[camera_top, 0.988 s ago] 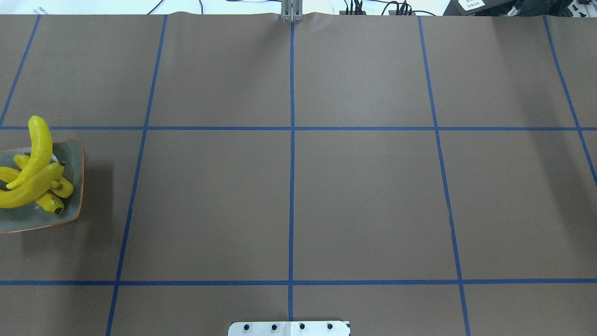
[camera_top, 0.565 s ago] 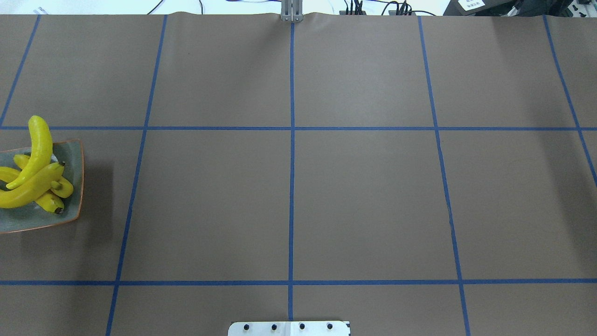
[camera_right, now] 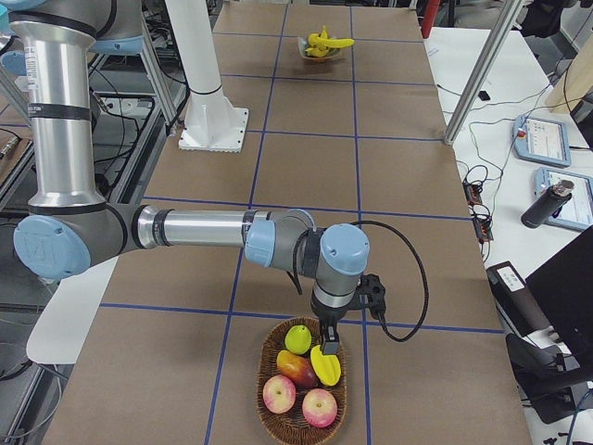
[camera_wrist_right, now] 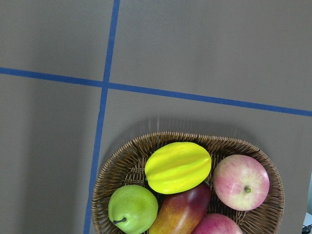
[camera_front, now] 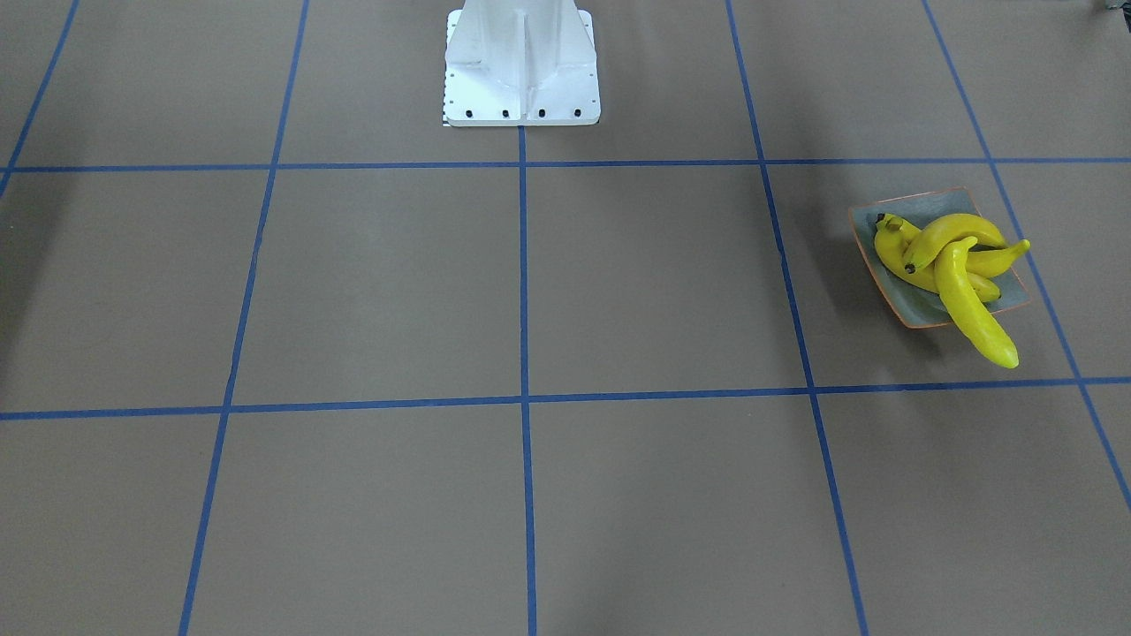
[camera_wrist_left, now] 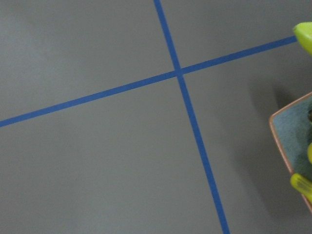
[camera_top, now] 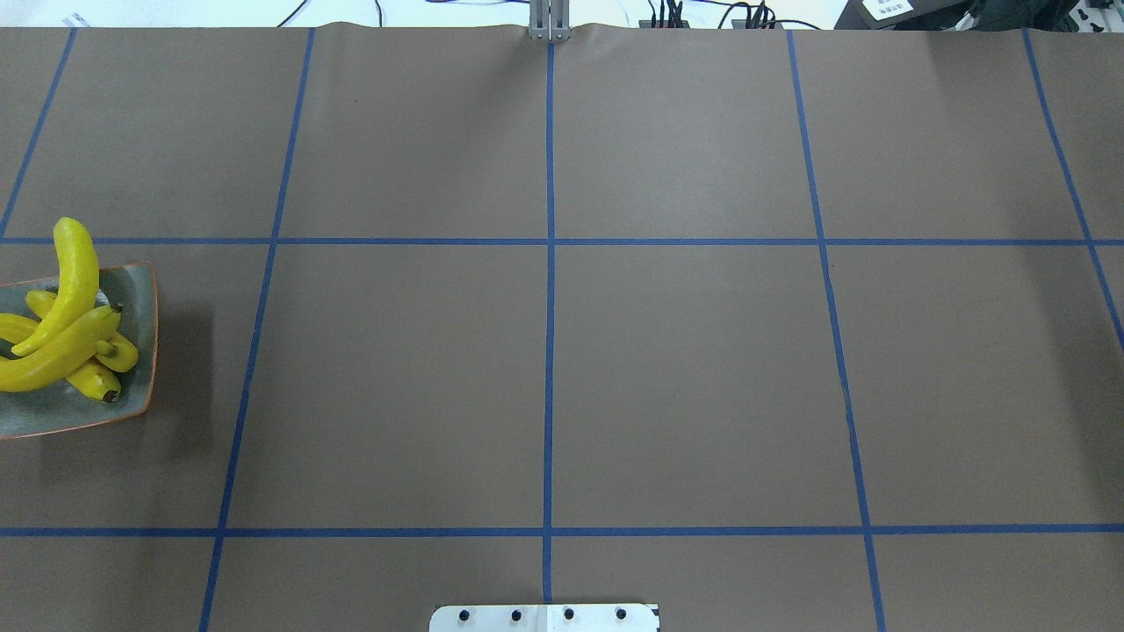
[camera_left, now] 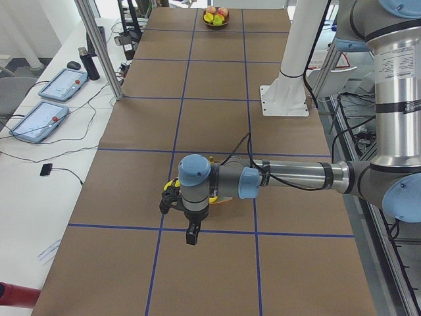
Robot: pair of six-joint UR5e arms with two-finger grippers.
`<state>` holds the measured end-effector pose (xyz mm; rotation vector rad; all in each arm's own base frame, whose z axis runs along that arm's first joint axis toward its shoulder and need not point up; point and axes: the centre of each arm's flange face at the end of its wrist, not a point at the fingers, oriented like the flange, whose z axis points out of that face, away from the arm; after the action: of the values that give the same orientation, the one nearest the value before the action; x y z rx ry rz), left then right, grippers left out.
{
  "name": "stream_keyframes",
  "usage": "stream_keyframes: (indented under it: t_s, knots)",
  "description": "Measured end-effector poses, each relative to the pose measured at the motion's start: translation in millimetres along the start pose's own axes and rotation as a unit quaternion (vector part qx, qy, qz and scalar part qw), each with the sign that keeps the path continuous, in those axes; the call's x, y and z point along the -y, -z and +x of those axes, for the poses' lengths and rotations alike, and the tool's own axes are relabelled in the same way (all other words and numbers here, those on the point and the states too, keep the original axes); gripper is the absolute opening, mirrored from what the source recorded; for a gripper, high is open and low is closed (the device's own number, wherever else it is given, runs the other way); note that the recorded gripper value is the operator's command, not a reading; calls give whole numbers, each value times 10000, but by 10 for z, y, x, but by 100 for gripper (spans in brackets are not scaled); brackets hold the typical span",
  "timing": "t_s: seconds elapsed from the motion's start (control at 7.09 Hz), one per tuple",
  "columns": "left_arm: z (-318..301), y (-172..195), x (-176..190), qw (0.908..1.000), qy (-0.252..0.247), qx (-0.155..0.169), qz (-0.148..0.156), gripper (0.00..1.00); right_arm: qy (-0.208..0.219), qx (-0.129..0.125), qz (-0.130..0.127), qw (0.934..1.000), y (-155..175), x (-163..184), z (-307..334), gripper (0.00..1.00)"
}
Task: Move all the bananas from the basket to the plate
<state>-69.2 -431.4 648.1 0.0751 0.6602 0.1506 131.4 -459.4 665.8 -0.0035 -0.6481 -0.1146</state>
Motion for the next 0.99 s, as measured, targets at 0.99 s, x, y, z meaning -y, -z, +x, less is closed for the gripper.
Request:
stream_keyframes:
  t_s: [0.99]
  knots:
    - [5, 21, -63, 10000, -5, 47, -10, 100, -755, 127, 503, 9958, 247, 196, -740, 100]
